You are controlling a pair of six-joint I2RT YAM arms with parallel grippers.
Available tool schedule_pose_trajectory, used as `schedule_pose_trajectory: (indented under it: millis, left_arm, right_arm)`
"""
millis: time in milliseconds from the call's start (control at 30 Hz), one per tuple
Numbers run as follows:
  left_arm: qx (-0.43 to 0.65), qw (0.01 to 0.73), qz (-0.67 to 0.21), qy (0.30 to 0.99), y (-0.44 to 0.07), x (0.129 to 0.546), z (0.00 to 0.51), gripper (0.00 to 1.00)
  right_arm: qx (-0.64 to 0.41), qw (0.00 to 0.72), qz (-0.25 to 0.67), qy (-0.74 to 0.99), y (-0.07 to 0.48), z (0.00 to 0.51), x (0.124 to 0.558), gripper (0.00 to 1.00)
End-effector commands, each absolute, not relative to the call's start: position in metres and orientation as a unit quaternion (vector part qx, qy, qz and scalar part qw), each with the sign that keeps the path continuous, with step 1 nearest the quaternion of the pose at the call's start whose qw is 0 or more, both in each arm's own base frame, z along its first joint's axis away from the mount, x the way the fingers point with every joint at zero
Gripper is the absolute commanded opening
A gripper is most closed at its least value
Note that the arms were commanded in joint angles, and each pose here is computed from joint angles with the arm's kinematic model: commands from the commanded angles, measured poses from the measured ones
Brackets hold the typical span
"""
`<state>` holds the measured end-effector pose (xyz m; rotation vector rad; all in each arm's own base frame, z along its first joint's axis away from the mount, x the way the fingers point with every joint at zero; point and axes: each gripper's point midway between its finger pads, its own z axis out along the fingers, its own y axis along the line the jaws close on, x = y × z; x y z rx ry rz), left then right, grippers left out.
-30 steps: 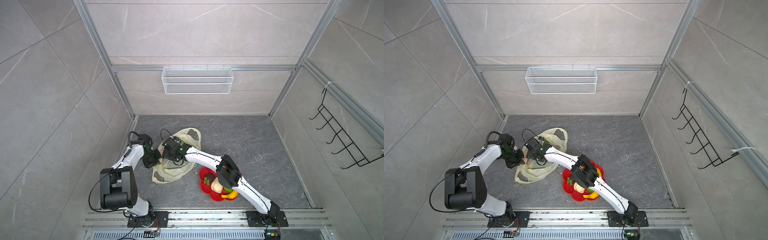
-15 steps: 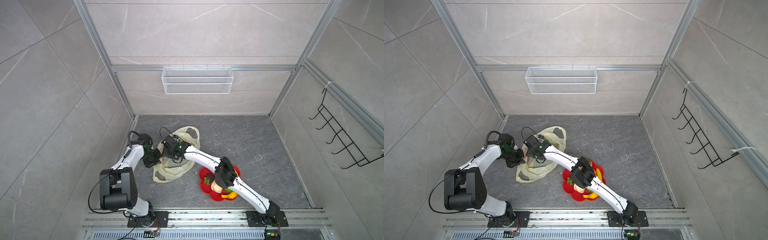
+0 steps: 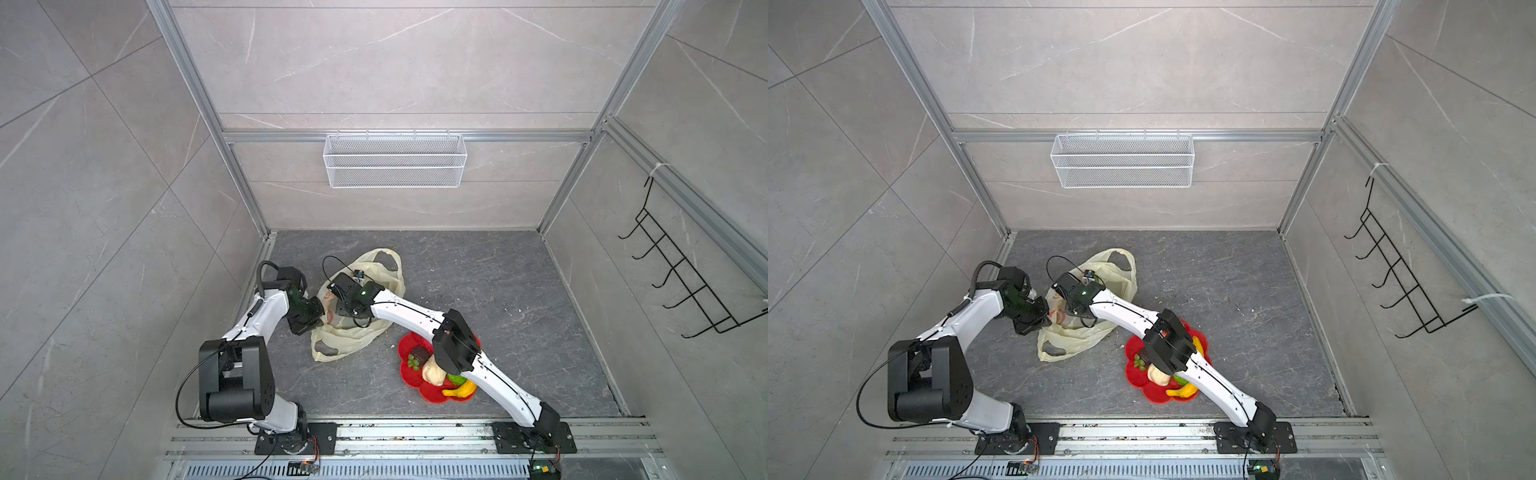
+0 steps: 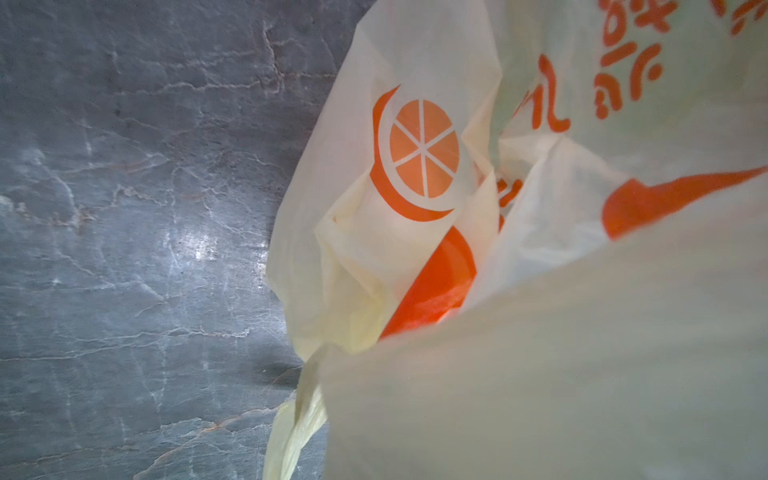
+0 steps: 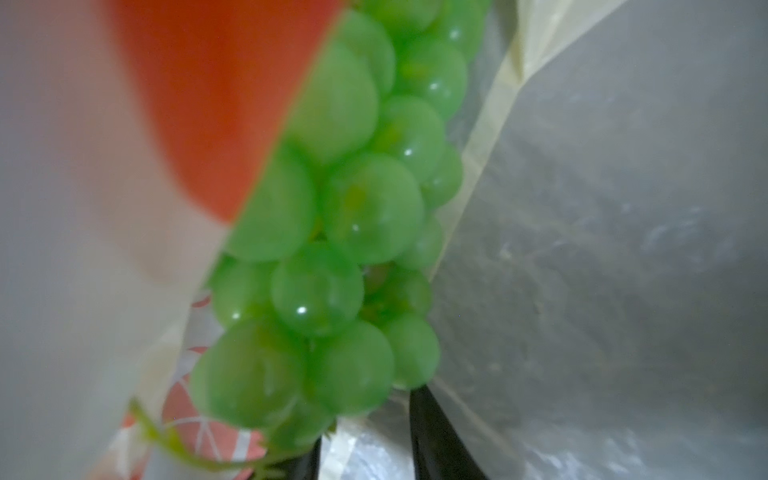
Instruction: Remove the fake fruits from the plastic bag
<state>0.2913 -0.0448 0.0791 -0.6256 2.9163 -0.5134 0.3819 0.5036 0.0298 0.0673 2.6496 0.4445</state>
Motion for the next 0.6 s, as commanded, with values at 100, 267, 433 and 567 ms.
schedule_pose_trajectory:
  millis: [100,267,433,567]
  left_arm:
    - [-0.168,0.01,-0.144,0.975,-0.061,0.277,0.067,0.03]
    - [-0.145,-0.017,-0.131,0.981,-0.074,0.268,0.057,0.03]
    - [-0.153,-0.003,-0.127,0.98,-0.068,0.275,0.061,0.03]
    - [-0.159,-0.003,-0.13,0.979,-0.066,0.275,0.061,0.03]
  right_arm:
    - [0.012,0.264,0.166,0.95,0.495,0.063,0.391,0.3]
    - [0.001,0.281,0.194,0.94,0.497,0.079,0.39,0.27]
    - [-0.029,0.29,0.225,0.93,0.504,0.091,0.387,0.26]
    - [-0.048,0.295,0.239,0.924,0.509,0.096,0.384,0.26]
